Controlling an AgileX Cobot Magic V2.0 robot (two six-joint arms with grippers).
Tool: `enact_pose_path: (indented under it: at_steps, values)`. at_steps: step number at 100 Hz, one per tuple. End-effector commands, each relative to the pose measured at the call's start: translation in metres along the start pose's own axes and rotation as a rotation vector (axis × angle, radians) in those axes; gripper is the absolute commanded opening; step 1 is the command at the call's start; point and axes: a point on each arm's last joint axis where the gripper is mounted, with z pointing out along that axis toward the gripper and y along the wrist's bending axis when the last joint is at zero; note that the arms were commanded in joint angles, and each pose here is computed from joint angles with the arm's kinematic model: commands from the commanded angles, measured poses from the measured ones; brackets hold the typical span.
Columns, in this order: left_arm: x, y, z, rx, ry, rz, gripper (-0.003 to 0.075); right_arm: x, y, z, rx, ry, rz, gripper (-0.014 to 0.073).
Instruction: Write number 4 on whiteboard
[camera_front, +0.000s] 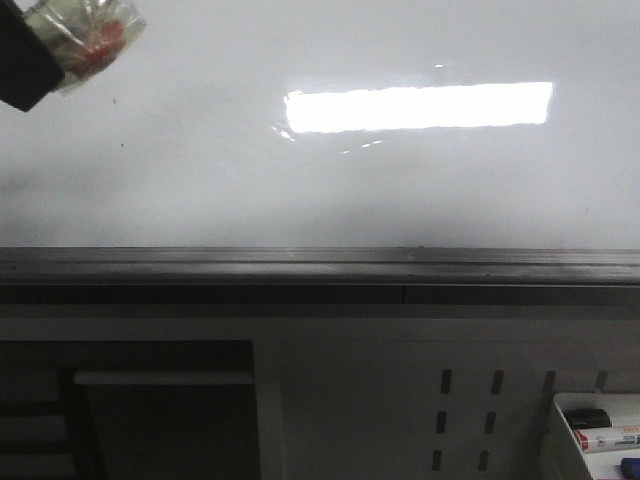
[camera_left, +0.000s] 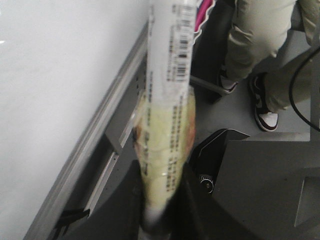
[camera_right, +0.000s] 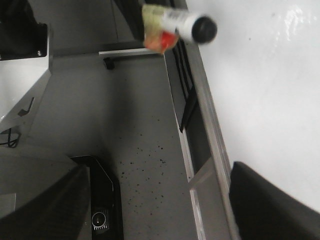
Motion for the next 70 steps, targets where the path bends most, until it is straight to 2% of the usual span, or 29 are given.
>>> enact_pose_path:
  at_steps: [1, 21, 38, 60, 70]
  values:
    - [-0.016, -0.012, -0.004, 0.015, -0.058, 0.074, -0.0020, -0.023, -0.002, 0.001, 0.007, -0.089, -0.042, 0.0475]
    - [-0.023, -0.025, 0.007, 0.037, -0.038, 0.168, -0.0020, -0.043, 0.003, 0.023, -0.077, -0.099, -0.099, 0.0433]
    - [-0.027, -0.026, 0.006, 0.027, -0.053, 0.181, -0.0020, -0.054, 0.010, 0.034, -0.085, -0.126, -0.132, 0.0433]
    - [-0.026, -0.025, 0.006, 0.012, -0.039, 0.194, -0.0020, -0.057, 0.007, 0.051, -0.086, -0.122, -0.128, 0.0433]
    - [-0.025, -0.024, 0.006, 0.005, -0.030, 0.202, -0.0020, -0.059, 0.006, 0.053, -0.102, -0.118, -0.130, 0.0400]
